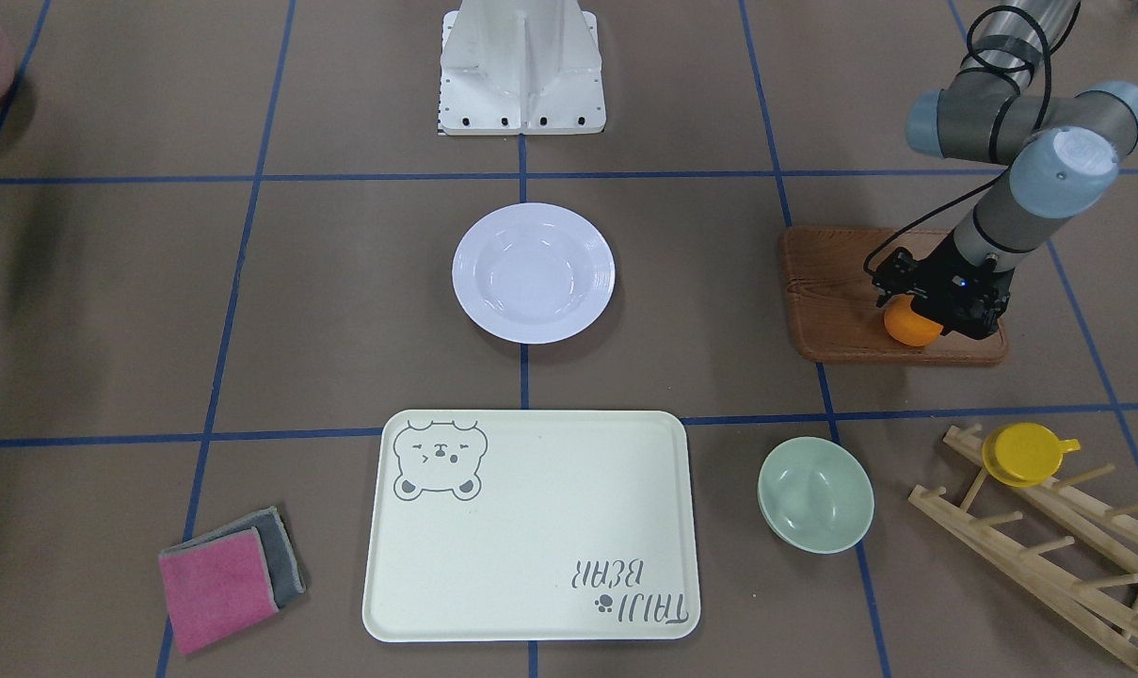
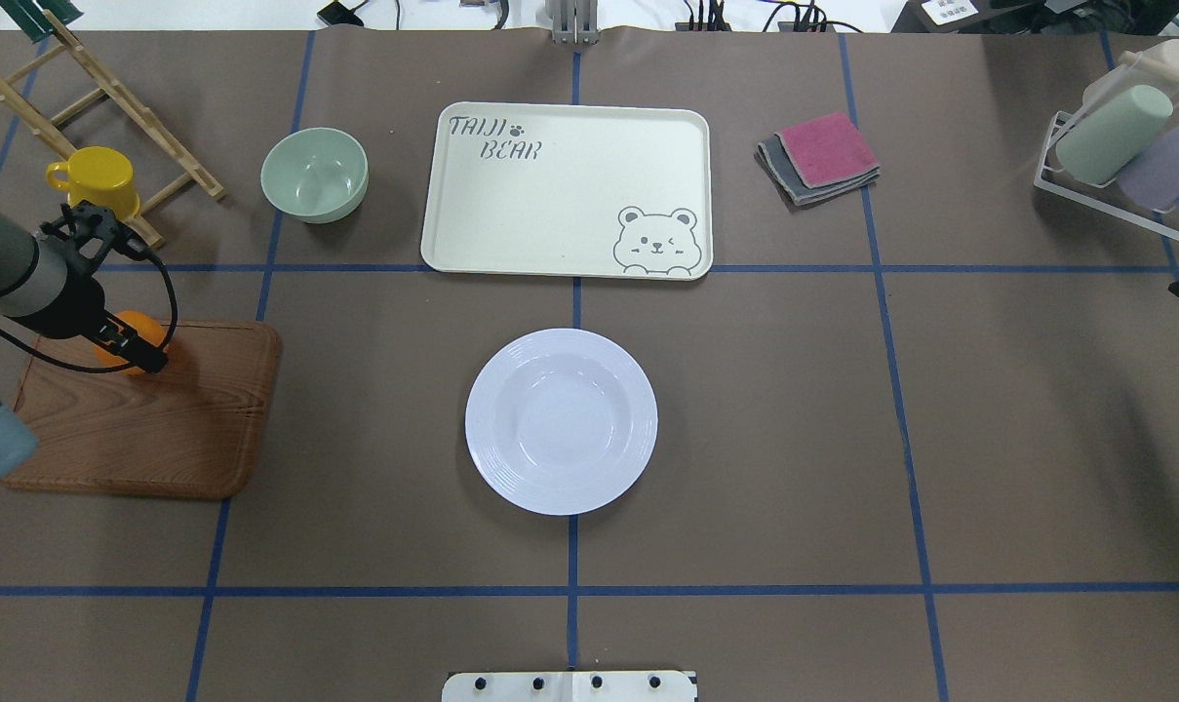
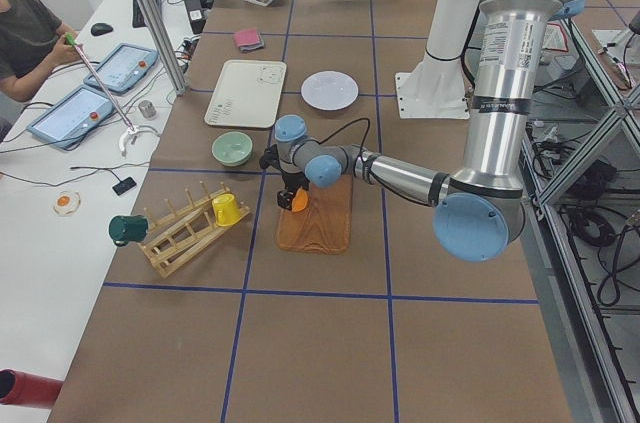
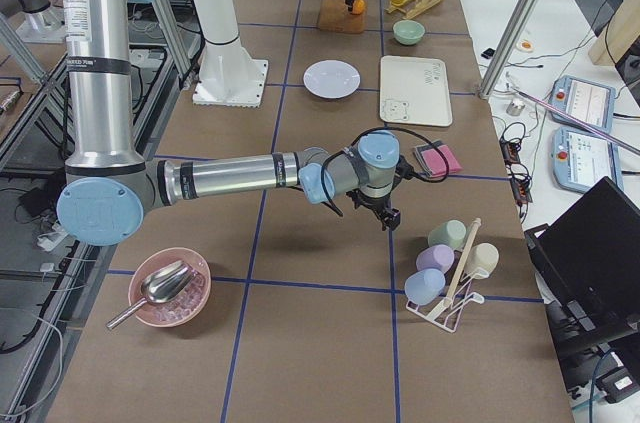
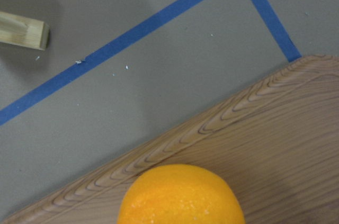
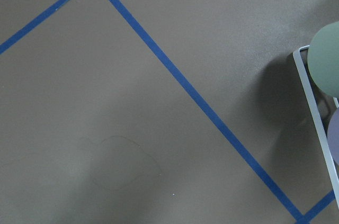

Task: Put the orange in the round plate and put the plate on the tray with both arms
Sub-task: 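Lower the left gripper onto the orange on the wooden board and grasp it, then carry the orange with the left gripper and lower it onto the white plate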

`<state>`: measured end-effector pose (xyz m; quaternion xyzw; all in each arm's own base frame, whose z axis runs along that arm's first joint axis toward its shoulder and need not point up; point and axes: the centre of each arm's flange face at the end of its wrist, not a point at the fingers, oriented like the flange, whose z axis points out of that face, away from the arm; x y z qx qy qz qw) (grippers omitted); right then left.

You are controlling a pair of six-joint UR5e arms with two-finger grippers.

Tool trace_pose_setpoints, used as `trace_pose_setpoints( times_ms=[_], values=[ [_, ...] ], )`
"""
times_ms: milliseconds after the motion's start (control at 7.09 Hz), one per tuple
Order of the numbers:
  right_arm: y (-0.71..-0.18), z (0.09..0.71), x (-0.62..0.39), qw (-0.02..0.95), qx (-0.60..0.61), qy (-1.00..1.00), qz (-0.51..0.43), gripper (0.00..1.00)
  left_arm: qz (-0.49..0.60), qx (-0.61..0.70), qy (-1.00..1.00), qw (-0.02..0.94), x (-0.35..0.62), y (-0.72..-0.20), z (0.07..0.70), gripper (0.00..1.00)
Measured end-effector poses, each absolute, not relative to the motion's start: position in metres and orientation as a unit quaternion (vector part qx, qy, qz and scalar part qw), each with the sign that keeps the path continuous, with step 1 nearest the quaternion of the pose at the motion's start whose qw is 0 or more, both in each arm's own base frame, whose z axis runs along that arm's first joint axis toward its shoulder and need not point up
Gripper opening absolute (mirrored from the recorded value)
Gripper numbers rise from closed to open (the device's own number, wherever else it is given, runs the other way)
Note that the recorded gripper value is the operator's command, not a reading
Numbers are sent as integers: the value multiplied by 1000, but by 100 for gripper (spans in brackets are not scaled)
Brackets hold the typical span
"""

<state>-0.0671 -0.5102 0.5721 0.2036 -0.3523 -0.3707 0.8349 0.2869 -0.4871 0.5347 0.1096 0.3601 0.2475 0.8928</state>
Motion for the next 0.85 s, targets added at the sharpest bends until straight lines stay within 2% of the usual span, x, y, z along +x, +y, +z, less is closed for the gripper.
trace_pose_setpoints(
  times_ms=[282,564,847],
  values=[
    [-511,571,-69,834,204,-352,-373,100,233,96,402,880,306,-501,491,0],
    [-515,569,-72,833,205,-352,-374,100,154,54,480,862,341,-515,385,0],
    [-516,571,-72,834,203,-352,-373,100,121,32,521,844,411,-479,281,0]
  ],
)
